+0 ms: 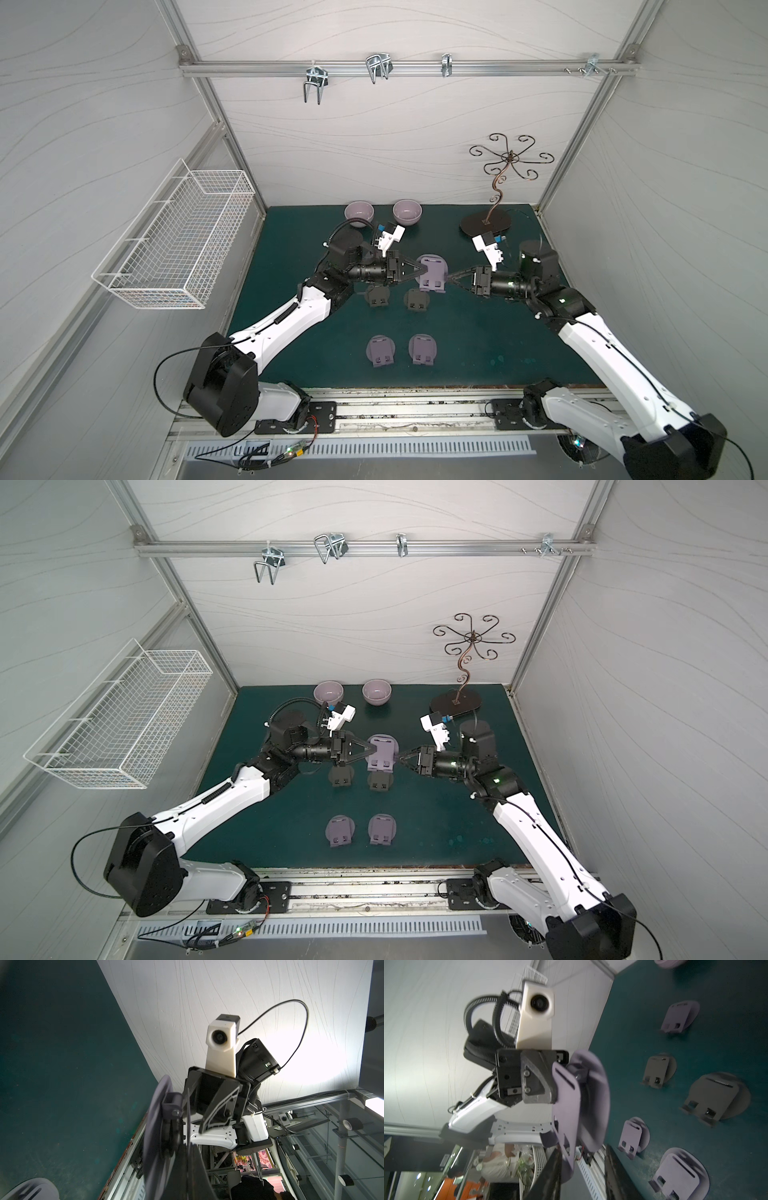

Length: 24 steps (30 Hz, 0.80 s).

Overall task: Open the phone stand
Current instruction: Pick up the phone stand at the center of the board, then open the phone stand.

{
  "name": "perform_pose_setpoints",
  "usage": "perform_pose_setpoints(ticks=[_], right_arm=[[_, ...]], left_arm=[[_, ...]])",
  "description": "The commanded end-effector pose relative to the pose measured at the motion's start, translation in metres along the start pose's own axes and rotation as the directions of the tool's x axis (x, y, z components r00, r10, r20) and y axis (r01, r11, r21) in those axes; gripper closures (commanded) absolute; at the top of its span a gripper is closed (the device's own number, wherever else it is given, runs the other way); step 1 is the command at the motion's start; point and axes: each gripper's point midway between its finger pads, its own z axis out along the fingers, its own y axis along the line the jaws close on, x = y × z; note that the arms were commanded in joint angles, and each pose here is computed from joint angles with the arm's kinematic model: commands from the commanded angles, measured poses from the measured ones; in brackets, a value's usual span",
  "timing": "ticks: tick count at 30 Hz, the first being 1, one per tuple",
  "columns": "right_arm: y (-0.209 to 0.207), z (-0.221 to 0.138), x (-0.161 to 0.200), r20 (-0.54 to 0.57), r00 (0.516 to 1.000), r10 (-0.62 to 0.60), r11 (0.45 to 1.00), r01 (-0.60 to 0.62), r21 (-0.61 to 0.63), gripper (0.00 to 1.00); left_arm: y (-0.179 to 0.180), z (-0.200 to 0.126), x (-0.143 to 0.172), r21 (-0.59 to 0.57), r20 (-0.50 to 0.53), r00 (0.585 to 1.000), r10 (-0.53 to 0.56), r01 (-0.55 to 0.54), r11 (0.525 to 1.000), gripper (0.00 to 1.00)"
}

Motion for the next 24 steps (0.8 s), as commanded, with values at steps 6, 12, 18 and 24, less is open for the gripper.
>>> perform_pose_setpoints(ticks=[6, 12, 18, 24], right_arm=[[-0.002, -0.013, -0.004, 0.007, 1.0, 0.028, 0.998, -0.028, -0.05, 0.63], [0.013, 0.008, 0.013, -0.057, 0.998, -0.025, 0.996, 0.021, -0.082, 0.56], [0.006, 0.022, 0.023, -0.098, 0.995, -0.015, 0.998, 0.008, -0.068, 0.58], [-0.001, 0.023, 0.022, -0.09, 0.996, -0.003, 0.998, -0.002, -0.056, 0.59]], left_arm=[[-0.03, -0.004, -0.002, 0.052, 0.014, 0.997, 0.082, -0.083, 0.995, 1.0], [-0.029, -0.001, -0.001, 0.052, 0.009, 0.997, 0.08, -0.081, 0.995, 1.0], [-0.035, 0.0, 0.0, 0.058, 0.004, 0.996, 0.089, -0.089, 0.994, 1.0], [-0.038, -0.001, 0.002, 0.055, 0.0, 0.995, 0.098, -0.098, 0.994, 1.0]])
